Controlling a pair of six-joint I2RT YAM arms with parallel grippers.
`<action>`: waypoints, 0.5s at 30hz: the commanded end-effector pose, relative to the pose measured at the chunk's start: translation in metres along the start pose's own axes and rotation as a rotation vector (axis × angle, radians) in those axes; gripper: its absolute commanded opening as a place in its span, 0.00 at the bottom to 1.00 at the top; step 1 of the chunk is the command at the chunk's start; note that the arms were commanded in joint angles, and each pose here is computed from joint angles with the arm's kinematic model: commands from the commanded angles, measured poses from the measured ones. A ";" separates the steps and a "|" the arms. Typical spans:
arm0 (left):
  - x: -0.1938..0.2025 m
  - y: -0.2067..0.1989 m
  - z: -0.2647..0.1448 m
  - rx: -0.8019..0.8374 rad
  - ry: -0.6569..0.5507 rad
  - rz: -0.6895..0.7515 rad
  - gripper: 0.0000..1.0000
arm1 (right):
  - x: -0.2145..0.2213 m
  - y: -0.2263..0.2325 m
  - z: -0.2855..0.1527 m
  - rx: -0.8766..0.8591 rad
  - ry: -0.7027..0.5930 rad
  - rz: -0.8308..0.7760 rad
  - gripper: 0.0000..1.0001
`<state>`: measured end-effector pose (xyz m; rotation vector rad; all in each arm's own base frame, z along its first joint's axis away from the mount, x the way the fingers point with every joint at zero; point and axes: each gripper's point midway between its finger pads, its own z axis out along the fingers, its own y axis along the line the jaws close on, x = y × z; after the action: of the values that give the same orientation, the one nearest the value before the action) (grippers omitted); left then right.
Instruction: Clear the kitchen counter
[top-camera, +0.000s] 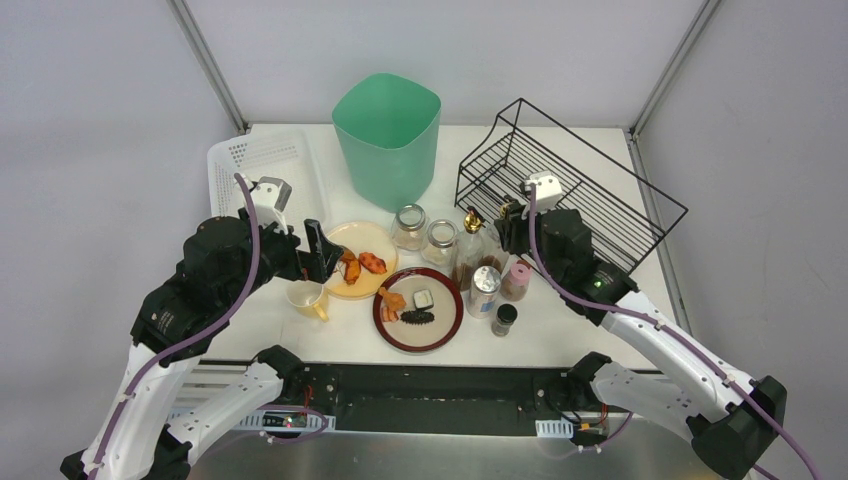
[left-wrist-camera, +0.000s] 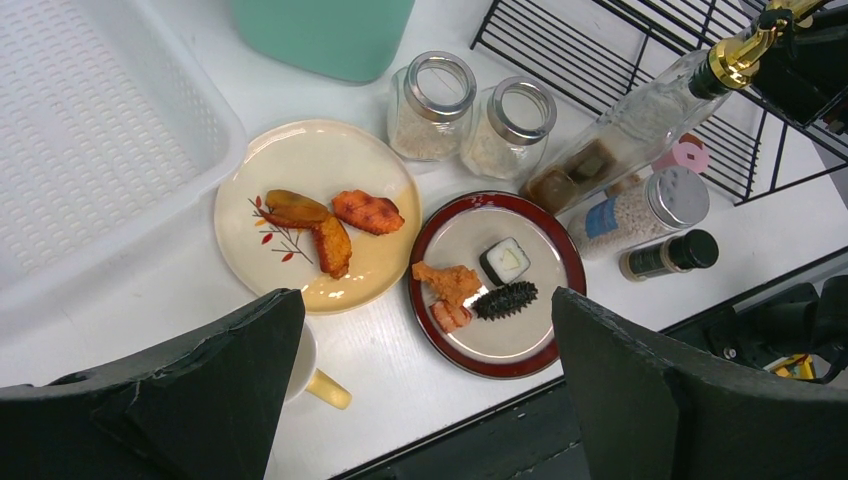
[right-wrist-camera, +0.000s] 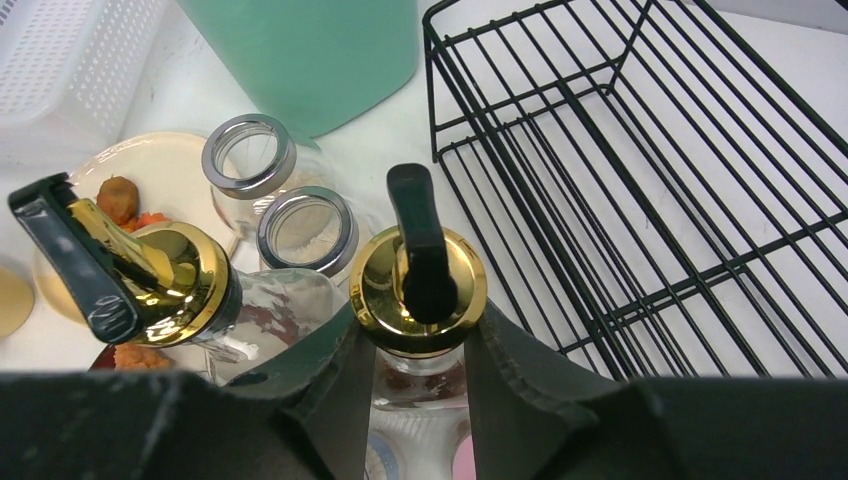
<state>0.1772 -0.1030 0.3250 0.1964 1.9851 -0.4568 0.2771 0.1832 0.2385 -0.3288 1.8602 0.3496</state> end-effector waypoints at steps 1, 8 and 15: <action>-0.004 0.006 0.000 -0.029 -0.024 0.024 1.00 | -0.040 0.015 -0.007 -0.057 -0.112 0.015 0.08; -0.003 0.009 -0.002 -0.038 -0.028 0.033 1.00 | -0.075 0.017 -0.018 -0.050 -0.185 -0.019 0.00; 0.002 0.011 0.000 -0.044 -0.016 0.043 1.00 | -0.109 0.018 -0.036 -0.058 -0.252 -0.010 0.00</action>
<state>0.1777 -0.0966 0.3217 0.2019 1.9795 -0.4151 0.2700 0.1904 0.2659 -0.4150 1.8263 0.3339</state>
